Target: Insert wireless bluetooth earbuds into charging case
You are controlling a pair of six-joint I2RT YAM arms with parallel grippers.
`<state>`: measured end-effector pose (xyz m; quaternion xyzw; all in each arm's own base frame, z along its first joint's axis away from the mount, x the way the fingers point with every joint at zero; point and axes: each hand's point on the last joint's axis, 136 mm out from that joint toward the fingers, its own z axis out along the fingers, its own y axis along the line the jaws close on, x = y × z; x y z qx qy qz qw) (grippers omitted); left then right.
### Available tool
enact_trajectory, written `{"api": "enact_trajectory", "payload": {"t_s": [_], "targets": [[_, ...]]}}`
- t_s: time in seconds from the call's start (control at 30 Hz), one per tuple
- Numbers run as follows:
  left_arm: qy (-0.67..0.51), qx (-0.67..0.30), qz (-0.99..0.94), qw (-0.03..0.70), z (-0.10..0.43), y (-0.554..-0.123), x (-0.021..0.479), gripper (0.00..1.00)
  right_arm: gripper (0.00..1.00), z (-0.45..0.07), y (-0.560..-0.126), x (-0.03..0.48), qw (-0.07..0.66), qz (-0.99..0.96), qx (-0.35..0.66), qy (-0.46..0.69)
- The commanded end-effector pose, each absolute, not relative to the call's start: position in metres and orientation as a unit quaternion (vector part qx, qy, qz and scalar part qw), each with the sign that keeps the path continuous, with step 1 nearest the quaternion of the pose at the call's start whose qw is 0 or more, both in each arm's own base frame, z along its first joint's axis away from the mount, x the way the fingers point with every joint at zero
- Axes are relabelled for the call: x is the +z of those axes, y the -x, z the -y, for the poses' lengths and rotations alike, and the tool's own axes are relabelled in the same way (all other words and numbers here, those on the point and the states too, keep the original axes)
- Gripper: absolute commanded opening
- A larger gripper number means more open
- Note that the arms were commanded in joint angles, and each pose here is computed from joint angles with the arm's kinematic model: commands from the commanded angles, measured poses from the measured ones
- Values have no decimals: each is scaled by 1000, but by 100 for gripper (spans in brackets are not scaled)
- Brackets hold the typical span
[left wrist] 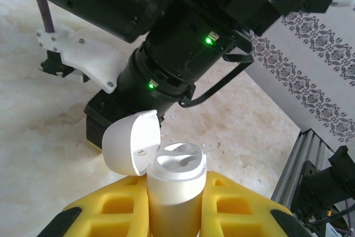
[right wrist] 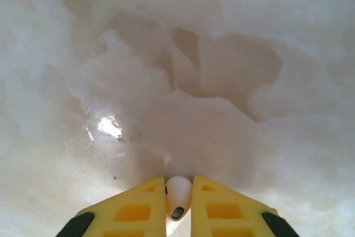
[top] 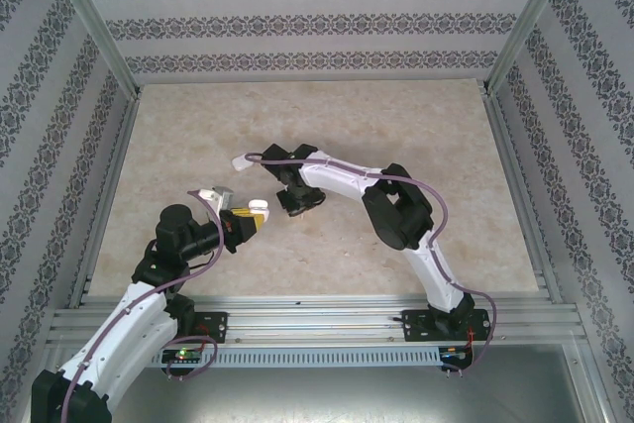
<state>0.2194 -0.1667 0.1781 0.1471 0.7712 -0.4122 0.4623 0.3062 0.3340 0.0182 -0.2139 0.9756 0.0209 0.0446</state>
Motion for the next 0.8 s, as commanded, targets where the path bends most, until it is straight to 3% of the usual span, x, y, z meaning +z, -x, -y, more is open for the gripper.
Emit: {"api": "enact_trajectory", "payload": {"t_s": [0.0, 0.13, 0.3, 0.57, 0.77], "targets": [[-182, -419, -744, 488, 173, -218, 192, 0, 11, -329, -312, 47, 98, -976, 39, 192], [-188, -425, -735, 494, 176, -221, 196, 0, 10, -327, -318, 80, 158, -968, 67, 185], [-229, -453, -700, 503, 194, -218, 209, 0, 9, -326, -316, 162, 288, -933, 93, 192], [-302, -466, -625, 548, 226, -212, 249, 0, 6, -341, -259, 297, 496, -820, 175, 227], [-303, -456, -598, 585, 229, -214, 277, 0, 6, -380, -214, 328, 504, -759, 306, 278]]}}
